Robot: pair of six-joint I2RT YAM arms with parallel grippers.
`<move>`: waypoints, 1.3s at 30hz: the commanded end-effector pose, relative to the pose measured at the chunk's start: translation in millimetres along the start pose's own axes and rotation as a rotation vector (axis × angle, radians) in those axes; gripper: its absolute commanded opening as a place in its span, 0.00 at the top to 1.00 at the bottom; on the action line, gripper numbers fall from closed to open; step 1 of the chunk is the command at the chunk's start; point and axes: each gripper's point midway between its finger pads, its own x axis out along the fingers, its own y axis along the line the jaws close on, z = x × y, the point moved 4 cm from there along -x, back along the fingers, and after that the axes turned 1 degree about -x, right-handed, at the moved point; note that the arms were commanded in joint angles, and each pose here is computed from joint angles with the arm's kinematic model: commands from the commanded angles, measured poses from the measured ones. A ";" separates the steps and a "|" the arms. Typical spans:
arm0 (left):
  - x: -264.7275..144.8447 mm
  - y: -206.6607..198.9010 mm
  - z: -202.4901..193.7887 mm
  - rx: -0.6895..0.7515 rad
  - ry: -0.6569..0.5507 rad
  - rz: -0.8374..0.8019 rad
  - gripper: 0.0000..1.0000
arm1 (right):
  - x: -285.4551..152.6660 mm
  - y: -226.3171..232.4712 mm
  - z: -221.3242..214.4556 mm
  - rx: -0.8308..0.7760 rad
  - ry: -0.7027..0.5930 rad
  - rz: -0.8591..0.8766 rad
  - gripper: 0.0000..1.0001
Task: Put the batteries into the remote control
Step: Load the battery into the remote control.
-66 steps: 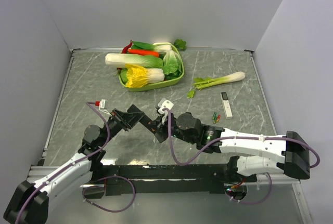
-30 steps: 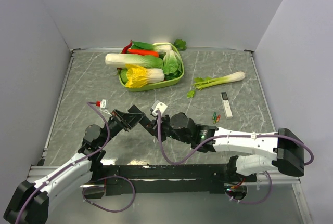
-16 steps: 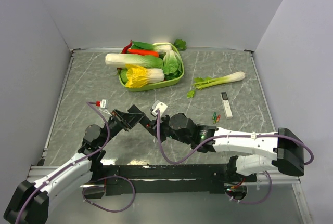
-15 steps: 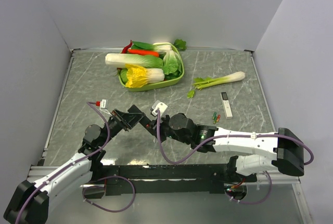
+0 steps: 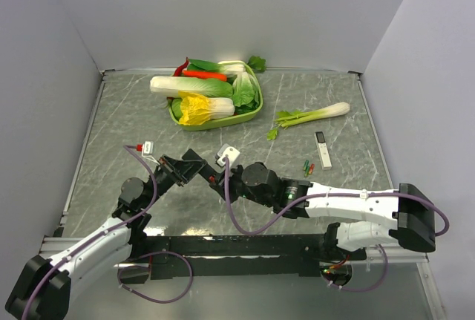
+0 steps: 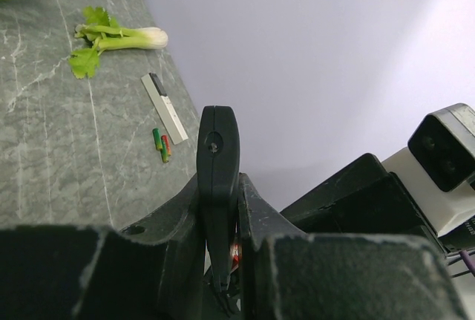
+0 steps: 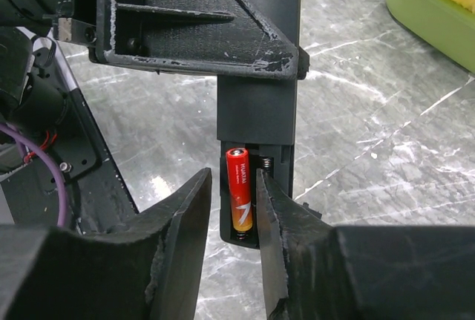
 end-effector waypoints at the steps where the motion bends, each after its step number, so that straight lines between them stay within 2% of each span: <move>1: 6.1 -31.8 14.6 0.002 -0.042 -0.113 0.99 | -8.8 -4.5 16.5 -0.002 -0.048 -0.029 0.60; 18: 5.7 -20.4 15.5 -0.051 -0.063 -0.043 0.99 | -24.5 -9.4 23.4 -0.019 -0.068 -0.041 0.50; 24: 6.1 -19.2 15.0 -0.072 -0.059 -0.031 0.99 | -45.9 -2.5 50.1 -0.038 -0.138 0.034 0.37; 27: 6.4 -20.6 14.9 -0.085 -0.054 -0.031 0.99 | -54.1 -1.0 62.3 -0.065 -0.155 0.055 0.34; 34: 8.1 -29.6 17.6 -0.117 -0.047 -0.041 0.99 | -59.3 6.2 72.2 -0.043 -0.041 0.107 0.35; 39: 9.9 -31.6 19.3 -0.132 -0.041 -0.013 0.99 | -55.2 11.5 76.6 0.032 0.142 0.091 0.37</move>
